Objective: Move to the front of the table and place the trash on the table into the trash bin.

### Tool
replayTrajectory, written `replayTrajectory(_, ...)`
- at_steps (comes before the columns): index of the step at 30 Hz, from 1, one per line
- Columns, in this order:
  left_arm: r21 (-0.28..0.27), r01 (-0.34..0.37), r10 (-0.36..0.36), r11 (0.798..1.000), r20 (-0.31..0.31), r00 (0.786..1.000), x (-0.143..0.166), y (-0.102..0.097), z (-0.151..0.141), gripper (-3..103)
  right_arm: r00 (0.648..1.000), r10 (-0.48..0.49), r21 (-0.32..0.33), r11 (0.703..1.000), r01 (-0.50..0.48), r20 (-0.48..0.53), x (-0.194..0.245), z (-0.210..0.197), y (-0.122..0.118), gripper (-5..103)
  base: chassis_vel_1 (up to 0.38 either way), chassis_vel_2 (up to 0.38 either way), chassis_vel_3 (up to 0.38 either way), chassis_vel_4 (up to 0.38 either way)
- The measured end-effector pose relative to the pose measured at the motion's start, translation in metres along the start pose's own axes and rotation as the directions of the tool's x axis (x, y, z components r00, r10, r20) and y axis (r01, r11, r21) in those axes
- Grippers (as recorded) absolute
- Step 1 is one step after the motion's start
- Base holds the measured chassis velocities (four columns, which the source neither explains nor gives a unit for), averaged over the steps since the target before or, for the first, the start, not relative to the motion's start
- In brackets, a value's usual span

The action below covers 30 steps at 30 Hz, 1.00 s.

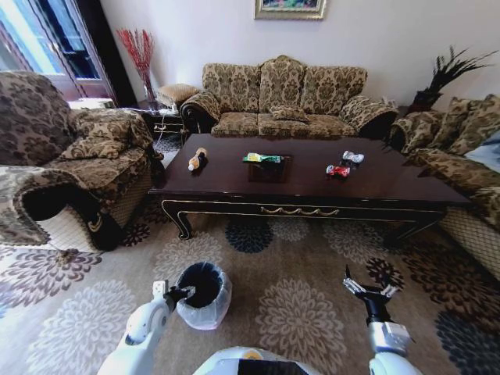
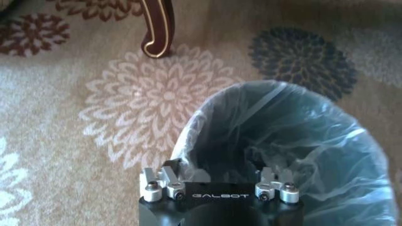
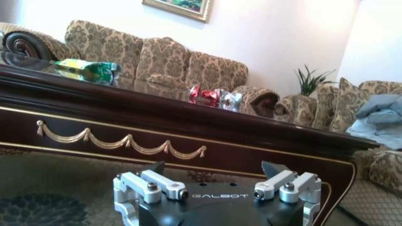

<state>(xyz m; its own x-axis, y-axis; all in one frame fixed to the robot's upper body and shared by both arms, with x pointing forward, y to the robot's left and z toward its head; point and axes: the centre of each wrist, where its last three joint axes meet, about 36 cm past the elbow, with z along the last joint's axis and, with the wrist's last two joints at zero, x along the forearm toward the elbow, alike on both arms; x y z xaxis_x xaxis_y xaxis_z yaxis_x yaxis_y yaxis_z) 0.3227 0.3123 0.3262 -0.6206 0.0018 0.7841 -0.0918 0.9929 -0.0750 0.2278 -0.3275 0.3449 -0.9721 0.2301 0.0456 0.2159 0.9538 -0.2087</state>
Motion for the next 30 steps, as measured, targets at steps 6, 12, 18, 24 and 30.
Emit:
replayTrajectory(6,-0.008,0.018,-0.019,1.000,-0.033,0.999,-0.018,0.005,0.004,49,1.000,0.002,0.006,1.000,-0.002,0.009,-0.003,-0.004,-0.002,100,0.000,0.000,0.000,0.000)
replayTrajectory(12,-0.024,0.027,-0.028,0.999,-0.048,0.998,-0.026,0.010,0.007,22,1.000,0.012,0.009,1.000,-0.012,0.014,-0.004,-0.006,-0.005,100,0.000,0.000,0.000,0.000)
replayTrajectory(18,-0.023,0.018,-0.019,1.000,-0.051,0.999,-0.028,0.009,0.008,3,1.000,0.019,0.005,1.000,-0.019,0.016,-0.005,-0.006,-0.005,100,0.000,0.000,0.000,0.000)
replayTrajectory(24,-0.019,0.006,-0.007,1.000,-0.039,0.999,-0.019,0.008,-0.002,0,0.999,0.026,0.000,1.000,-0.026,0.019,-0.007,-0.007,-0.003,100,0.000,0.000,0.000,0.000)
replayTrajectory(30,-0.057,0.002,0.001,0.998,0.059,0.998,0.018,0.004,-0.028,0,0.999,0.022,-0.006,1.000,-0.022,0.027,-0.012,-0.012,0.001,100,0.000,0.000,0.000,0.000)
